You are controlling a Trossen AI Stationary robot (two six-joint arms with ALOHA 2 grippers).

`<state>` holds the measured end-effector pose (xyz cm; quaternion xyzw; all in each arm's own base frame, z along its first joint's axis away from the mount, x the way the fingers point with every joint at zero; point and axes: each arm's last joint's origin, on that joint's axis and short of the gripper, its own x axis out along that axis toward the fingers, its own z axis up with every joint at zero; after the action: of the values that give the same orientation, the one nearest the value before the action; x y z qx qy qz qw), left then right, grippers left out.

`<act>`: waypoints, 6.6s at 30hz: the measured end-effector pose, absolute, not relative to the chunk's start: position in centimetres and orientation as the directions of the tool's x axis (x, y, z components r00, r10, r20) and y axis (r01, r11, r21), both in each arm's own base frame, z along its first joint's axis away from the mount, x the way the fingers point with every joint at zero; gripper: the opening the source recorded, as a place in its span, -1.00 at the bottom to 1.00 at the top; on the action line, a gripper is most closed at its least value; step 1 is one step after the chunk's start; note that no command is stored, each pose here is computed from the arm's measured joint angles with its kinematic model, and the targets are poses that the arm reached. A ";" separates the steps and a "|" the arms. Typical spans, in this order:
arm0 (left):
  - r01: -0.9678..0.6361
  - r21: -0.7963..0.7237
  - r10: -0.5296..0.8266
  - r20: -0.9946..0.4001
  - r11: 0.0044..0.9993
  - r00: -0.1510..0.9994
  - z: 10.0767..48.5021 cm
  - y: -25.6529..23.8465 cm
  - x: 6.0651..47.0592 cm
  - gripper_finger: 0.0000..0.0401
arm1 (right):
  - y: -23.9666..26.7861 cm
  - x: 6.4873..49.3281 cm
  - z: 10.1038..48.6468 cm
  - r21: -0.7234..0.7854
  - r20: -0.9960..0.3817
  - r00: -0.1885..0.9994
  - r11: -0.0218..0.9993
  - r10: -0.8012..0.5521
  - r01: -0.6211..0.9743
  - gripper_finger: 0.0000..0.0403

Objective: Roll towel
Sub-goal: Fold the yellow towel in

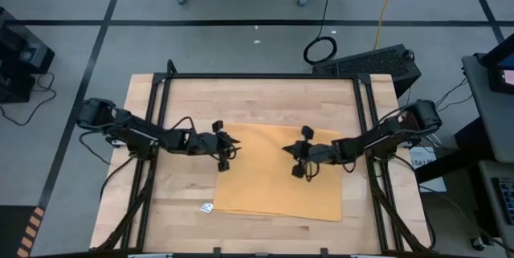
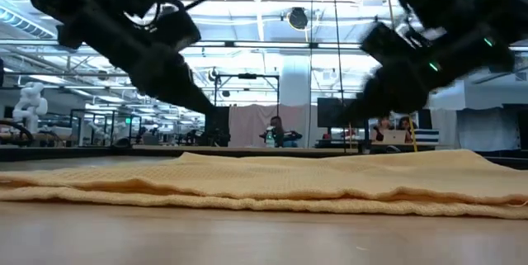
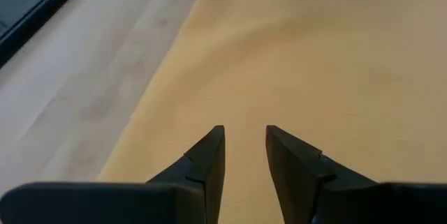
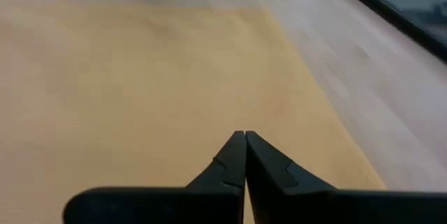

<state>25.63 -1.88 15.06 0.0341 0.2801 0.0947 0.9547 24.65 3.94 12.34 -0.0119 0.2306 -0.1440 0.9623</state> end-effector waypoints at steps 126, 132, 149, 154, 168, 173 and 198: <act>-0.304 -0.220 0.168 -0.482 0.927 0.860 10.8 -10.6 26.2 -0.44 | 10.9 19.5 10.3 0.210 -0.502 0.862 0.958 -0.064 0.194 -1.00; -0.361 -0.222 0.213 -0.498 0.906 0.841 10.5 -10.4 25.9 -0.44 | 10.9 19.2 10.8 0.128 -0.377 0.878 0.923 -0.294 0.364 -1.00; -0.434 -0.036 0.304 -0.661 0.900 0.685 8.0 -8.5 25.2 -0.44 | 10.6 18.3 9.2 0.148 -0.538 0.809 0.919 -0.235 0.365 -1.00; -0.466 0.024 0.360 -0.671 0.884 0.648 7.5 -7.0 25.0 -0.44 | 10.6 18.4 9.3 0.150 -0.524 0.814 0.914 -0.249 0.376 -1.00; -0.459 0.231 0.483 -0.666 0.858 0.569 9.6 -3.8 24.7 -0.44 | 11.0 18.9 10.2 0.179 -0.467 0.860 0.930 -0.207 0.322 -1.00; -0.479 0.008 0.374 -0.637 0.878 0.674 13.0 -4.7 24.9 -0.44 | 10.6 18.8 11.4 0.199 -0.455 0.866 0.925 -0.205 0.323 -1.00; -0.432 -0.159 0.182 -0.741 0.888 0.647 8.9 -11.4 23.2 -0.44 | 7.2 19.1 12.4 0.069 -0.673 0.718 0.951 -0.178 0.301 -1.00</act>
<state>23.18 -11.37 8.85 -0.1627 0.3835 0.1720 0.8927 19.05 7.16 12.42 0.0873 0.3526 -0.1299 0.9226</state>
